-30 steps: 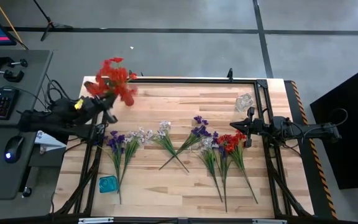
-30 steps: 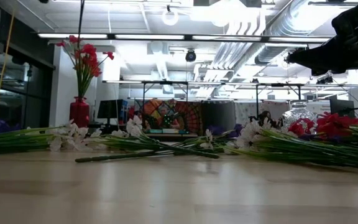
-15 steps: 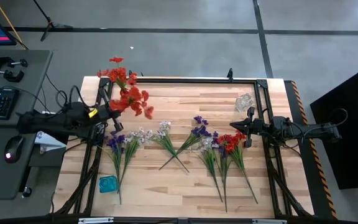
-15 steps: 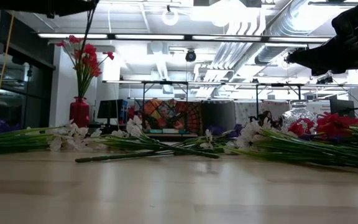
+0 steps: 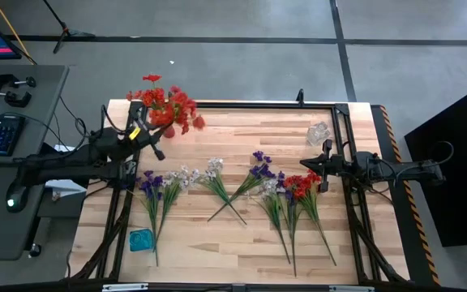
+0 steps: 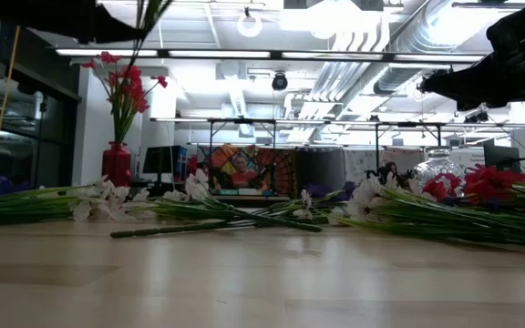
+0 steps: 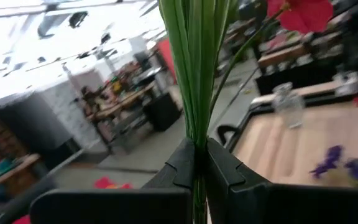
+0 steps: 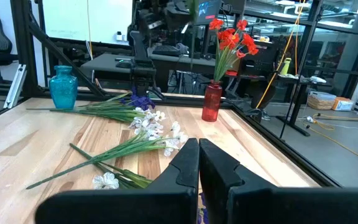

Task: Sort flowers into vase by color
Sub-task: Put the left red flowers into the red vase

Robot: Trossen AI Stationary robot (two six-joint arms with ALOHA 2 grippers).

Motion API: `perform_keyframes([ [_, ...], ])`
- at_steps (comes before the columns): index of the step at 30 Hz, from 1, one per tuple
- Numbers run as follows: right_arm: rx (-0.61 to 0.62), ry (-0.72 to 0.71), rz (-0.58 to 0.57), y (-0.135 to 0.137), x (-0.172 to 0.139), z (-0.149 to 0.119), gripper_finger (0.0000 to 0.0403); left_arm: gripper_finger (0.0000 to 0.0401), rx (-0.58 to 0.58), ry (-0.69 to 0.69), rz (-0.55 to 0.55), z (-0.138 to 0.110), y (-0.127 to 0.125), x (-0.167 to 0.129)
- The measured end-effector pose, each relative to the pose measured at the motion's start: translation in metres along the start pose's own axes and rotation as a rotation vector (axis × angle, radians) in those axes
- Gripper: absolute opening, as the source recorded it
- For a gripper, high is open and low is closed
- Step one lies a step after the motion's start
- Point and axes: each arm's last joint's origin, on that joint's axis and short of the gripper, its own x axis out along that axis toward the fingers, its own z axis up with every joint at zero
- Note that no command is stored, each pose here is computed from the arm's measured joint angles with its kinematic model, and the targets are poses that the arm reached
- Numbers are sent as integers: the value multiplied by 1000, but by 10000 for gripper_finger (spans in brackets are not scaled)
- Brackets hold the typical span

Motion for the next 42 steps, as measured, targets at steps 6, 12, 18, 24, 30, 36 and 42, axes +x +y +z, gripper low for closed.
perform_keyframes([
  [6, 0, 0, 0, 0, 0, 0, 0, 0, 6, -16, 6, -5, 12, 11],
  [12, 0, 0, 0, 0, 0, 0, 0, 0, 65, 40, -10, -26, 20, 17],
  [18, 0, 0, 0, 0, 0, 0, 0, 0, 85, 86, -34, -46, 14, 18],
  [24, 0, 0, 0, 0, 0, 0, 0, 0, 191, 75, -14, -44, 16, 18],
  [30, 0, 0, 0, 0, 0, 0, 0, 0, 240, 66, 6, -43, 17, 18],
  [36, 0, 0, 0, 0, 0, 0, 0, 0, 258, 93, -7, -48, 19, 22],
  [42, 0, 0, 0, 0, 0, 0, 0, 0, 244, 69, 13, -49, 25, 32],
])
